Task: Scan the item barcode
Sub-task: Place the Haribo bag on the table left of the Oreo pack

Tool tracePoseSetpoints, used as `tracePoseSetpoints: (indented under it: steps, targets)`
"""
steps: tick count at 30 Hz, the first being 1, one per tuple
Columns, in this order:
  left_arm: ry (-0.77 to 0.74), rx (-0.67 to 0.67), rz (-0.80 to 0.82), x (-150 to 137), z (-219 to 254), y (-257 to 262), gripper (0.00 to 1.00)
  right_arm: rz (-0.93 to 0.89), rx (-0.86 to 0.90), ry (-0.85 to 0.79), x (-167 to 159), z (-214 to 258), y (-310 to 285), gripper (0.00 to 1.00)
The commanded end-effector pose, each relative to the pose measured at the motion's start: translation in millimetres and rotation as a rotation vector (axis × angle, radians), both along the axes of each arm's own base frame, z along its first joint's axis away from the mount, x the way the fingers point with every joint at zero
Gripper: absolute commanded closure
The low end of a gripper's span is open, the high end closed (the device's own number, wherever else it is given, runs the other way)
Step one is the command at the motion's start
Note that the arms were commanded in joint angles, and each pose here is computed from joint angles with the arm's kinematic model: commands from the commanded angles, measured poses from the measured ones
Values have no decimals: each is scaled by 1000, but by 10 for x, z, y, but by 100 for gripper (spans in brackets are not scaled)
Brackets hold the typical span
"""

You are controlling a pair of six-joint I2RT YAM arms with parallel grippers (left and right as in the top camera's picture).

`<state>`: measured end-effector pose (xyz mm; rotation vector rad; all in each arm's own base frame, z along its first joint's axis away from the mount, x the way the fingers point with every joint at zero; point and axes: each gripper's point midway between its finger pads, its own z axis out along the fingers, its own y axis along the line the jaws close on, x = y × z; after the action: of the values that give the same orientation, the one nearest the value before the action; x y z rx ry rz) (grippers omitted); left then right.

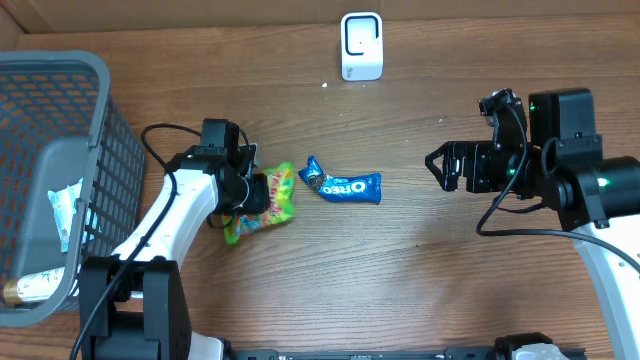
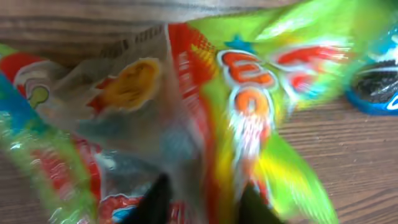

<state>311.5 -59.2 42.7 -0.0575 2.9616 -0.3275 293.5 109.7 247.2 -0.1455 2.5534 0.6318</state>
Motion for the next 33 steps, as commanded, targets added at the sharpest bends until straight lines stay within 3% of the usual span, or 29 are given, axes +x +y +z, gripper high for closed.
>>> tracePoseSetpoints:
  steps: [1, 3, 9, 19, 22, 27, 33]
  targets:
    - [-25, 3, -24, 80, 59, -19, 49, 3, 3, -32, 35, 100, 14, 0]
    - [-32, 3, -40, 122, 169, -27, 36, 3, 2, -30, 32, 98, 13, 0]
    - [-74, 7, -65, 325, 735, -42, 18, 3, 2, -28, 28, 95, 13, 0]
    - [-311, -6, -64, 601, 2337, -68, 9, 3, 1, -21, 15, 86, 11, 0]
    - [-401, -8, -71, 551, 2820, -62, 0, 3, 1, -21, 15, 86, 11, 0]
    - [-508, 40, -86, 408, 3327, 41, 0, 3, 1, -21, 15, 86, 11, 0]
    - [-573, 163, 91, 223, 3697, 673, 0, 3, 1, -21, 15, 86, 11, 0]
